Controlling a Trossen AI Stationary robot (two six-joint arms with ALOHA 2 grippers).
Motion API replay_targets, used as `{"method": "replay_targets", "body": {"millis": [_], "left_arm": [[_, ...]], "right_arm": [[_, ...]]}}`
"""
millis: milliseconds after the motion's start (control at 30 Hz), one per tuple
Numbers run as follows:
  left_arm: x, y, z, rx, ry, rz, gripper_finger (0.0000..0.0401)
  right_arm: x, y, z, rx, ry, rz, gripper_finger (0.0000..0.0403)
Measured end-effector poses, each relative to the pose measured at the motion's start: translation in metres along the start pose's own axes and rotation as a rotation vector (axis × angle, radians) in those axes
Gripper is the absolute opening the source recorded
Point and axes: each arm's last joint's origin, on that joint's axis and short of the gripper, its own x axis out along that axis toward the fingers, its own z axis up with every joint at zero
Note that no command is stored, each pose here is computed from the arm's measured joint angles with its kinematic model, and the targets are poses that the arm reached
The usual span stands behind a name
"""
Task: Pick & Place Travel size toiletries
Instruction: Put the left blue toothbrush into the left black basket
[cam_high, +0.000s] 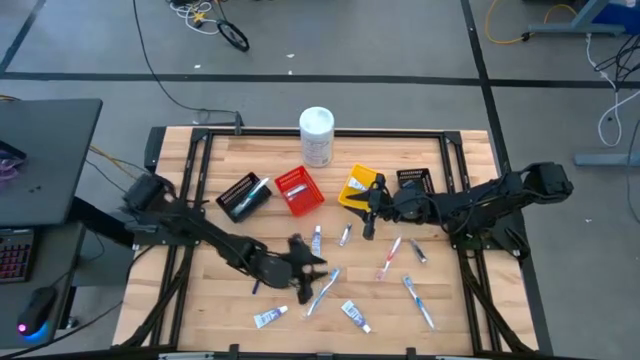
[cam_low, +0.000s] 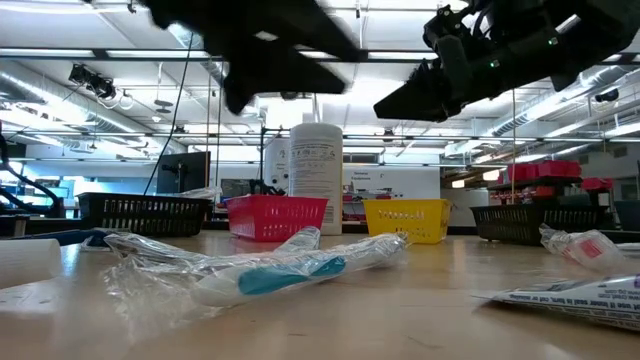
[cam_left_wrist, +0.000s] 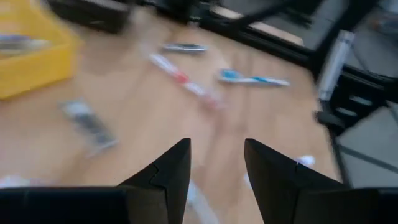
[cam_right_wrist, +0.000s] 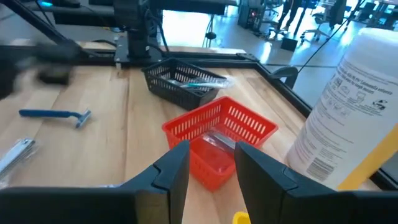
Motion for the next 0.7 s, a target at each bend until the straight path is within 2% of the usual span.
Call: {"method": "replay_targets", "body": {"millis": [133,200,267,367,433,567,700], "left_arm": [[0.036,-0.014,-0.005,0.159,0.126,-0.003,0.0158],[0.041,-0.016,0.001,0.203,0.213,0.012,0.0158],[0.043,-0.02,0.015,0.183,0.236,0.026,0.0158],[0.041,-0.016,0.018,0.15,0.316,0.094,0.0158],[0.039,-0.013,0.014,0.113,0.349,0.136,0.0158],[0.04,-0.016,0.005,-0.038,0.348,0.175,0.0158],[0.045,-0.021,-0.02,0.021,0.401,0.174,0.0158]], "right_arm": [[0.001,-0.003,0.002,0.009,-0.021,-0.011,0.0138],[0.001,-0.003,0.003,0.013,-0.032,-0.011,0.0138],[0.001,-0.003,0.003,0.013,-0.03,-0.012,0.0138],[0.001,-0.003,0.003,0.013,-0.03,-0.011,0.0138],[0.001,-0.003,0.003,0.012,-0.029,-0.01,0.0138],[0.001,-0.003,0.003,0.012,-0.029,-0.01,0.0138],[0.001,-0.003,0.002,0.052,-0.025,-0.008,0.0138]]}}
